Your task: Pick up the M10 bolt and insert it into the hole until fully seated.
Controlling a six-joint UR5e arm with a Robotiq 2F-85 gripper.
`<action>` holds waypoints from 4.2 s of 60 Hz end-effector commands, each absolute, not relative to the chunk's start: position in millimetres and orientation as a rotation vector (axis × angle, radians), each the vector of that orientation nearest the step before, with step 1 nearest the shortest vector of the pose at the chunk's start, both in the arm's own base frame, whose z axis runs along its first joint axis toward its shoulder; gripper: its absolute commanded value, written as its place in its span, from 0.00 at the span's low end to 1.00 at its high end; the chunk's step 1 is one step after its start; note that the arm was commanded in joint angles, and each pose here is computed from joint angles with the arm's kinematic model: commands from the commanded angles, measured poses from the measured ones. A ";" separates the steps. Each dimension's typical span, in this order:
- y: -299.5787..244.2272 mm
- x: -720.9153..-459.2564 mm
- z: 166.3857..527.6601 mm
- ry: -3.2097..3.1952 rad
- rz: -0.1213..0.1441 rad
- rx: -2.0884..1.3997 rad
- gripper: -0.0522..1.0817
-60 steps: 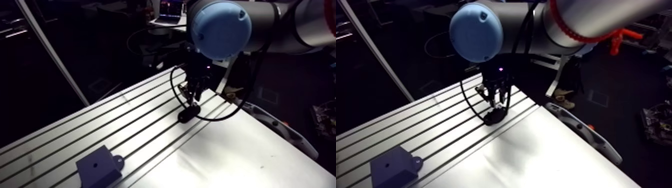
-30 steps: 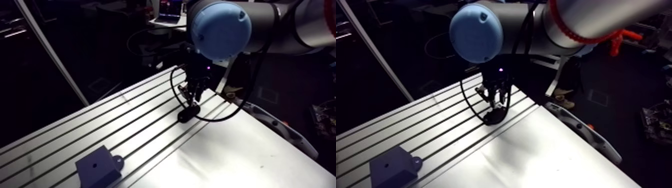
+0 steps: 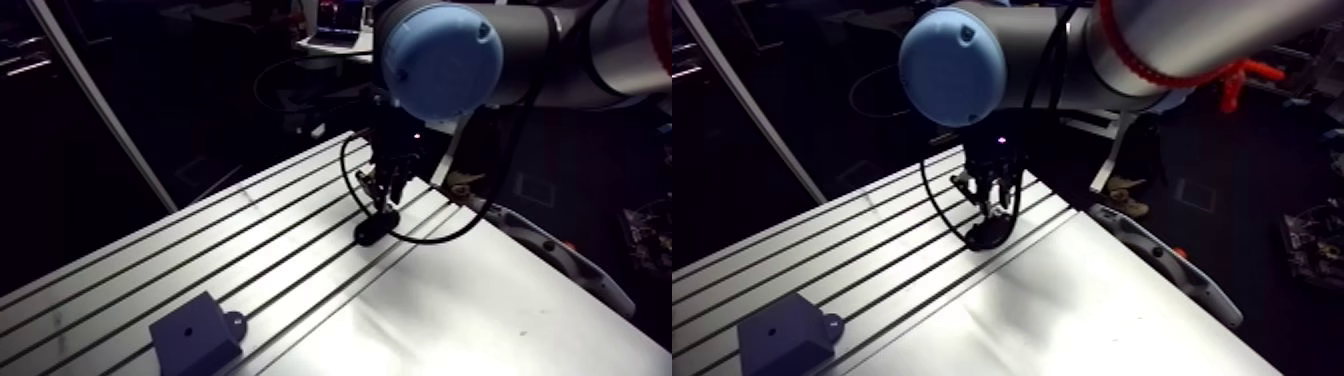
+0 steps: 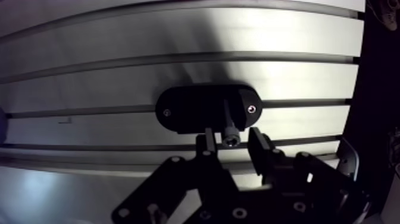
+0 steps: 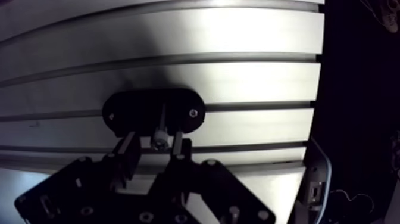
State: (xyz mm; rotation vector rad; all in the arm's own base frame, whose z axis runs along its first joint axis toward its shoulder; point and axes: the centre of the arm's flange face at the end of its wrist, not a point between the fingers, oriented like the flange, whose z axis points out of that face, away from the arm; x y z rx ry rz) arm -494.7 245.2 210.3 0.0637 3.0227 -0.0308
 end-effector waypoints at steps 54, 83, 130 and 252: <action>246.8 -496.2 203.8 3.013 -0.039 0.063 0.64; 246.3 -495.3 200.4 3.001 -0.033 0.062 0.67; 245.1 -500.3 233.4 3.072 -0.014 0.063 0.94; -62.4 -593.2 349.6 2.672 0.024 -0.236 1.00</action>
